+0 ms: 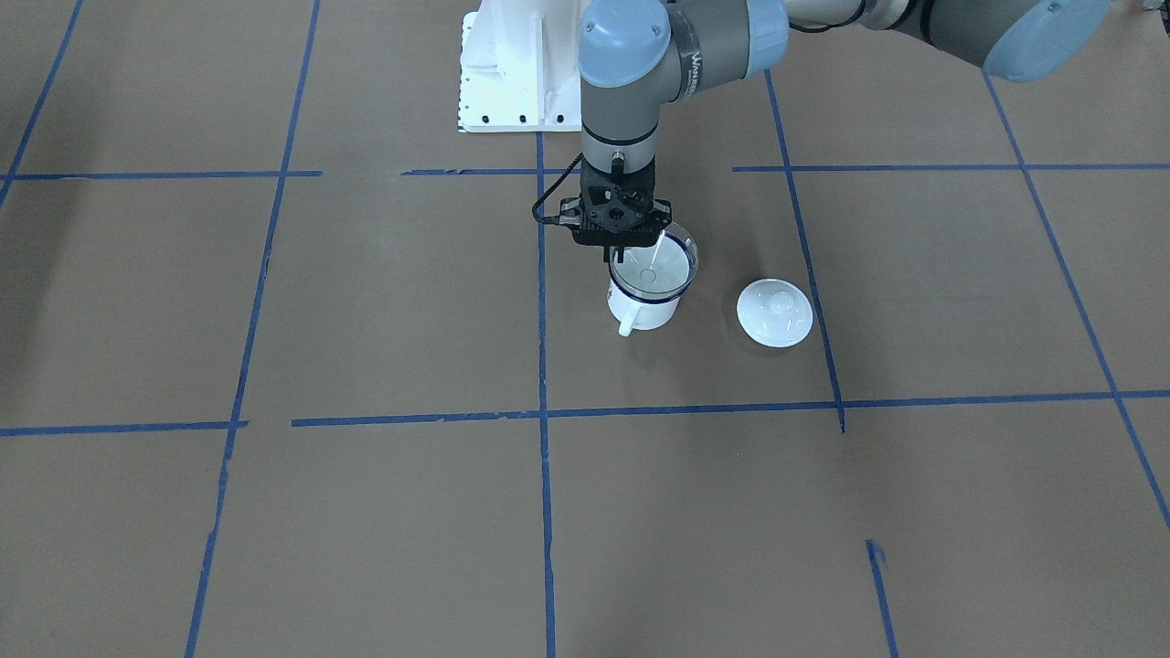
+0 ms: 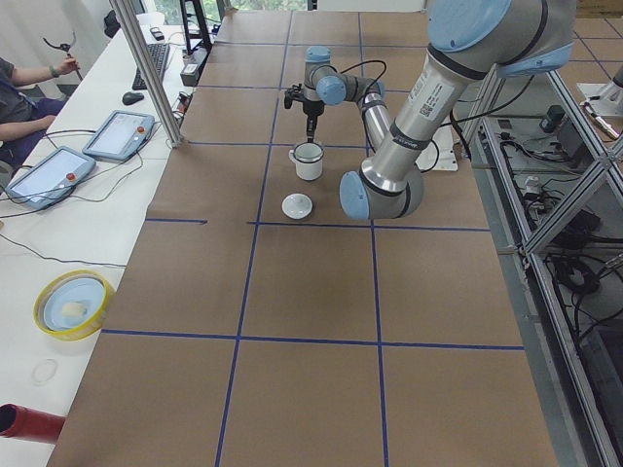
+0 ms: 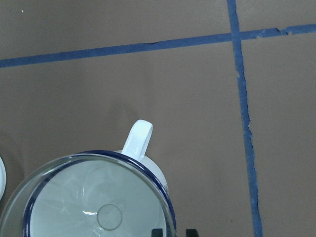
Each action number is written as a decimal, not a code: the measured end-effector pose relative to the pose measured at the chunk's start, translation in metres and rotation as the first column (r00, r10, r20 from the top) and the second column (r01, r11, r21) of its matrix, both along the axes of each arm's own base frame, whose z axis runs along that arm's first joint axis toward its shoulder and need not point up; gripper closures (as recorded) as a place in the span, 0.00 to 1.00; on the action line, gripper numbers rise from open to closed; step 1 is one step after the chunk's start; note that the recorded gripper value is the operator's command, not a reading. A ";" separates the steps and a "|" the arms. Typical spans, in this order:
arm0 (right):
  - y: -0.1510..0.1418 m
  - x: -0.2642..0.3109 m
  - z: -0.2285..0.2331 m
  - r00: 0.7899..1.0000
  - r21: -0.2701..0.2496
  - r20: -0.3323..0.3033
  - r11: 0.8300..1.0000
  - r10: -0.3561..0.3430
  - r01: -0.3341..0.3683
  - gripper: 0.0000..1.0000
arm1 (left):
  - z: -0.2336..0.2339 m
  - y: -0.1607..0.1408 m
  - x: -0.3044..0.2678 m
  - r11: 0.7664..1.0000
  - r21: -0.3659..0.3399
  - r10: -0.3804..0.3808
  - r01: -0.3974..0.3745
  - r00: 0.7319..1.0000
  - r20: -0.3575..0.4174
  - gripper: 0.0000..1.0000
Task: Remove funnel from cup
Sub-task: 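Grasp the glass funnel with the left gripper and lift it out, then carry the funnel farther from the robot and set it on the table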
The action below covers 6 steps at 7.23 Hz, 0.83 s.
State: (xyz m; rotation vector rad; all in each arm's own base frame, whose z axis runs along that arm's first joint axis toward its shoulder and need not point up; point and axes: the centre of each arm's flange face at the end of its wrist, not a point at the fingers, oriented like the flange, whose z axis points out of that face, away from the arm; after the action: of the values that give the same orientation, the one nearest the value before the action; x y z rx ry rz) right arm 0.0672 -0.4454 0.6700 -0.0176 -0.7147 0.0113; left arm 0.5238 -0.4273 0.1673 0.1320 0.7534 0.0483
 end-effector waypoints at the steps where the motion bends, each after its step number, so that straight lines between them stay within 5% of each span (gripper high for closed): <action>1: 0.000 0.000 0.000 1.000 0.000 0.000 1.000 0.000 0.000 0.00 | 0.000 0.000 -0.002 1.000 0.000 -0.001 0.001 1.000 -0.002 1.00; 6: 0.000 0.000 0.000 1.000 0.000 0.000 1.000 0.000 0.000 0.00 | -0.055 0.015 -0.101 0.997 0.022 -0.068 0.069 0.997 -0.019 1.00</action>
State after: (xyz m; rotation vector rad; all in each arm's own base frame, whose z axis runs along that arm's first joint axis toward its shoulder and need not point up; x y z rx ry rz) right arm 0.0672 -0.4454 0.6700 -0.0177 -0.7147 0.0113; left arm 0.4232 -0.4126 0.1123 0.1797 0.7666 -0.0098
